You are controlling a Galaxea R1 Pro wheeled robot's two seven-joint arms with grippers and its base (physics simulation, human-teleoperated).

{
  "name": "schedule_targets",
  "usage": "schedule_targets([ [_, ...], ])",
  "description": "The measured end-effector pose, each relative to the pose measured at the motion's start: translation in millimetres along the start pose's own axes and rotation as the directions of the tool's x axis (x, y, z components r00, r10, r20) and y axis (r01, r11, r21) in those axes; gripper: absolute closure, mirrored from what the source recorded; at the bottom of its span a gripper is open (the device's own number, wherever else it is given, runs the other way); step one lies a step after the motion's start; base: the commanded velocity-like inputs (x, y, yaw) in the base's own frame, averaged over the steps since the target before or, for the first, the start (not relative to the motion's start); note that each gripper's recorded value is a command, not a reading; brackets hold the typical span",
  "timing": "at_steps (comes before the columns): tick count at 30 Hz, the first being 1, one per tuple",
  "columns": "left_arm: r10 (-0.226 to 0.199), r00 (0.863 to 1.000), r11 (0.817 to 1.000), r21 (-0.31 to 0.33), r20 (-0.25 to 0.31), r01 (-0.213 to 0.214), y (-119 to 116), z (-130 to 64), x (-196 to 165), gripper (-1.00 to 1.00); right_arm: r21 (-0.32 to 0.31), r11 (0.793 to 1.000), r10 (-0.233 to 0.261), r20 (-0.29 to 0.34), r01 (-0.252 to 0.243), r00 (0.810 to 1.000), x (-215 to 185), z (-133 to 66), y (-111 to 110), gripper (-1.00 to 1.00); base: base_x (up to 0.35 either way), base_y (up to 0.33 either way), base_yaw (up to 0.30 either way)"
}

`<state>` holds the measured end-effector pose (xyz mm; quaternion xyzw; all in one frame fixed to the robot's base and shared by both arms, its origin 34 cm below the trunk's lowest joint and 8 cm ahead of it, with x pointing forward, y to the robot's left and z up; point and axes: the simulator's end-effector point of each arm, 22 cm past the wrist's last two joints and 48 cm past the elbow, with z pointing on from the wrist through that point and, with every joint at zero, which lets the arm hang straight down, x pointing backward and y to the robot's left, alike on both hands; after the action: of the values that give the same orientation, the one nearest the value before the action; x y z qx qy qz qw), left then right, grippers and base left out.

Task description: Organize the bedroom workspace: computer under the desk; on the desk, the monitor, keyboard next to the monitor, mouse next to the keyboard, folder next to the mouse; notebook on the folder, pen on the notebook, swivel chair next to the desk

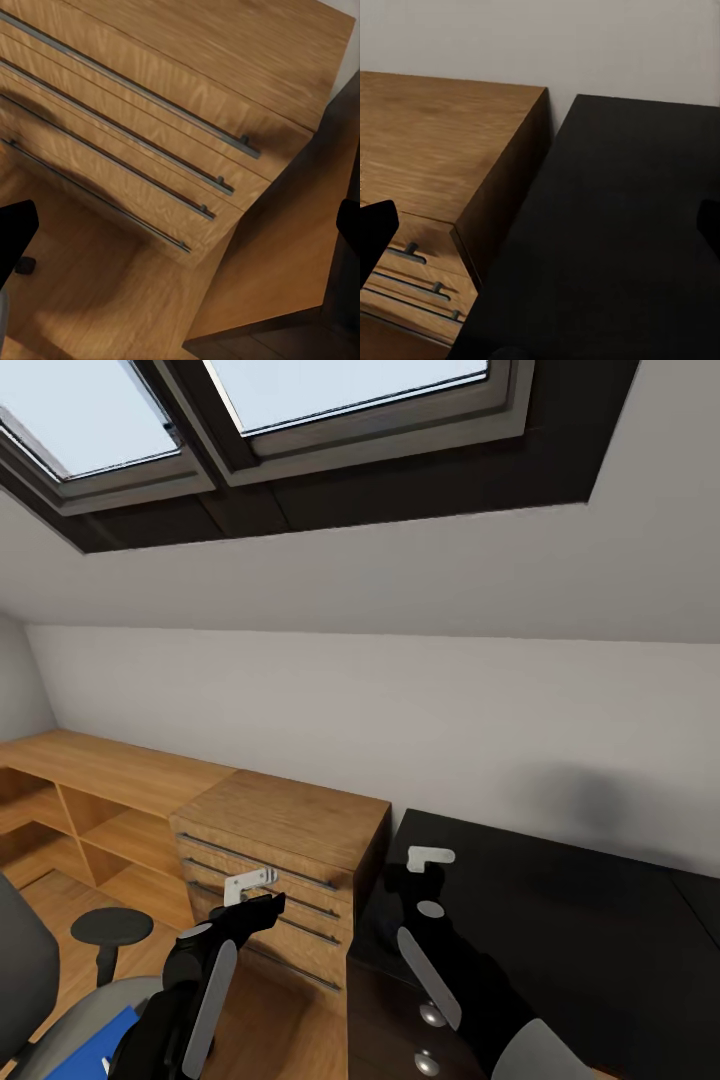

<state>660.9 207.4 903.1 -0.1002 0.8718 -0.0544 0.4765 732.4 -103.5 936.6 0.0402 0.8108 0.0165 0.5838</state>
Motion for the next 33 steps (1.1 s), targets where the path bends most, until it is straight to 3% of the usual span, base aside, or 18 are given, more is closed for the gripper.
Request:
schedule_targets([
  [18, -0.001, 1.0, 1.0, 0.004, 0.0, 0.001, -0.6, 0.3, 0.0, -1.0, 0.002, 1.0, 0.013, 0.023, -0.013, 1.0, -3.2, 0.8, -1.6, -1.0, -0.02, 0.0, -0.049],
  [33, 0.0, 1.0, 1.0, 0.004, -0.003, 0.0, -0.9, 1.0, 1.1, -1.0, 0.002, 1.0, 0.013, 0.024, -0.013, 1.0, -2.8, 1.3, -1.7, -1.0, -0.253, 0.092, -0.216],
])
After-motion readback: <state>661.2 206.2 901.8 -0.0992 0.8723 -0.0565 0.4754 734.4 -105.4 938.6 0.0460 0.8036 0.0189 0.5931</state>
